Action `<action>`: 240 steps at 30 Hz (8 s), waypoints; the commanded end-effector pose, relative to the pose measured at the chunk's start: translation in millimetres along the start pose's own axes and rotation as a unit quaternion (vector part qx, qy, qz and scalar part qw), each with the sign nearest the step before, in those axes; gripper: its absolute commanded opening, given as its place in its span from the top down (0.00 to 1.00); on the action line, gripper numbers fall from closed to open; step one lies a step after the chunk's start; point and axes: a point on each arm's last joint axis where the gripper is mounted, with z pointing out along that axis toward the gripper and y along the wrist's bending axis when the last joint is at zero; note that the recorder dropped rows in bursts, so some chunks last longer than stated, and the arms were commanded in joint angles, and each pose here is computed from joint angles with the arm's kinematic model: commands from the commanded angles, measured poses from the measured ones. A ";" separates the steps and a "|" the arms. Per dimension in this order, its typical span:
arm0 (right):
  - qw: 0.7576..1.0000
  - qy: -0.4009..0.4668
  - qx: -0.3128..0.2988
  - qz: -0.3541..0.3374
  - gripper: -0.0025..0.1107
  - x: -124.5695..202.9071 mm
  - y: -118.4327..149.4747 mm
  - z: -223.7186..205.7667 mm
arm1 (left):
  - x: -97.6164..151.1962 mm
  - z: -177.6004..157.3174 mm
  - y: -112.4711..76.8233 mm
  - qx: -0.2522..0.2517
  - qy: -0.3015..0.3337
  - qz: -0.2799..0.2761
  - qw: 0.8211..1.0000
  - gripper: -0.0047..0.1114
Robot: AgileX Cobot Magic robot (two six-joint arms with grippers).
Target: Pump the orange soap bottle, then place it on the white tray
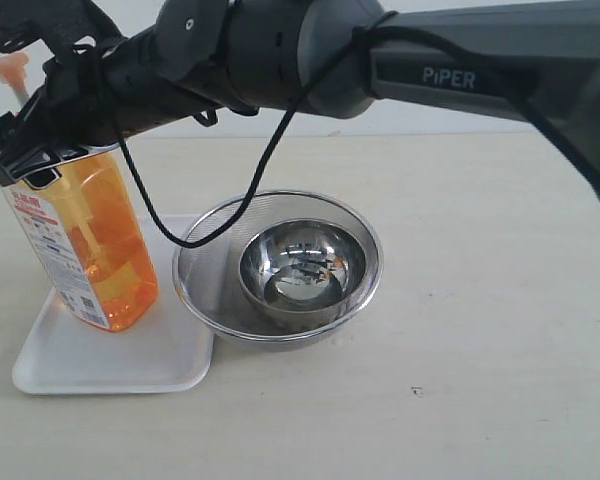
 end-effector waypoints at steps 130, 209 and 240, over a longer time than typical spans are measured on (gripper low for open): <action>0.989 -0.102 0.100 0.040 0.98 -8.2 18.5 -4.0 | 4.0 0.0 0.6 -0.002 0.014 0.001 1.000 0.92; 0.933 -0.132 0.299 0.150 0.48 13.1 58.0 -11.9 | 5.9 -0.1 1.6 -0.007 0.024 0.003 1.000 0.92; 0.890 0.045 0.454 -0.005 0.62 -6.7 55.9 -88.7 | 3.4 0.0 0.7 -0.003 0.010 0.003 1.000 0.92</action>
